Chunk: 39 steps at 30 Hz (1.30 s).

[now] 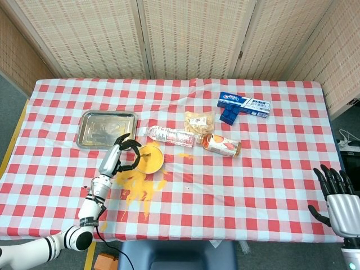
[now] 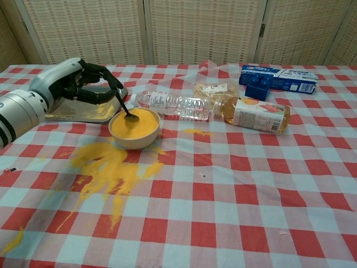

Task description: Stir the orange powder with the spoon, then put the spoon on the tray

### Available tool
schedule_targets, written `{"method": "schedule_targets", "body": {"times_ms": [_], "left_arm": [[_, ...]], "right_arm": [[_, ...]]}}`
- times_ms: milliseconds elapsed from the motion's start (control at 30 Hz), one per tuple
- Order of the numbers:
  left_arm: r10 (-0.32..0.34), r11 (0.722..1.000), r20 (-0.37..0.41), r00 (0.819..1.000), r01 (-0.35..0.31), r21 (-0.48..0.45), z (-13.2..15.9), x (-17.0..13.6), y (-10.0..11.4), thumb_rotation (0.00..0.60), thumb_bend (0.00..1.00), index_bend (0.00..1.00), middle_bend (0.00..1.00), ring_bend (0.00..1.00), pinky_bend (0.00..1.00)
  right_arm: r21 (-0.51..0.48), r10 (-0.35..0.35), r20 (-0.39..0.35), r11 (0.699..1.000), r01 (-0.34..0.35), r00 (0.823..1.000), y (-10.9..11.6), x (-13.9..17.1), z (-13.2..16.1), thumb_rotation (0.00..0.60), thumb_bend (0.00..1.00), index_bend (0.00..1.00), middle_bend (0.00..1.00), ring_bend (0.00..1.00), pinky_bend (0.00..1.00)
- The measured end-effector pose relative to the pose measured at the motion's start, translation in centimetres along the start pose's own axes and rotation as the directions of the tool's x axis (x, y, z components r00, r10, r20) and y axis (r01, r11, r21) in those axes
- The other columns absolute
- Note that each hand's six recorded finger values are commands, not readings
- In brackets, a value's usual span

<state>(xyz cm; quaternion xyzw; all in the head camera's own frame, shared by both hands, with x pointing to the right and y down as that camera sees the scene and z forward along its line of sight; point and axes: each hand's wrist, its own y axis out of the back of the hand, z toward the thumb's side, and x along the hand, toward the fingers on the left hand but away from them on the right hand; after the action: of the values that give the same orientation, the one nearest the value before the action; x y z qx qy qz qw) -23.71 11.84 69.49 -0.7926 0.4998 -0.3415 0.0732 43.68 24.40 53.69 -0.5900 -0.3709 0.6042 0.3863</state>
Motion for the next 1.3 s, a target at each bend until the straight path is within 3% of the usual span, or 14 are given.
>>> {"method": "schedule_targets", "body": {"times_ms": [267,600,867,1300], "left_arm": [[-0.074,0.997,-0.005,0.997,0.074,-0.034,0.8,-1.5,-0.5,0.6,0.67,0.87,0.34,0.04,0.01],[-0.075,0.995,0.046,0.996,0.078,-0.057,2.4,-2.1,-0.4,0.6,0.68,0.87,0.34,0.04,0.01],[-0.104,0.993,-0.007,0.995,0.103,-0.054,1.0,-1.5,-0.8,0.6,0.68,0.87,0.34,0.04,0.01],[-0.029,1.0,-0.04,0.999,0.029,-0.008,-0.9,0.8,0.7,0.6,0.68,0.87,0.34,0.04,0.01]], "right_arm": [[-0.004,-0.007,-0.001,1.0,0.007,1.0,0.1,0.2,0.2,0.6,0.13,0.0,0.0,0.0,0.0],[-0.01,-0.017,-0.005,1.0,0.017,1.0,0.1,0.2,0.3,0.6,0.13,0.0,0.0,0.0,0.0],[-0.013,-0.033,-0.003,0.999,0.033,0.999,0.3,0.2,0.2,0.6,0.13,0.0,0.0,0.0,0.0],[-0.011,-0.03,0.001,0.999,0.03,1.0,0.3,0.1,0.1,0.6,0.13,0.0,0.0,0.0,0.0]]}}
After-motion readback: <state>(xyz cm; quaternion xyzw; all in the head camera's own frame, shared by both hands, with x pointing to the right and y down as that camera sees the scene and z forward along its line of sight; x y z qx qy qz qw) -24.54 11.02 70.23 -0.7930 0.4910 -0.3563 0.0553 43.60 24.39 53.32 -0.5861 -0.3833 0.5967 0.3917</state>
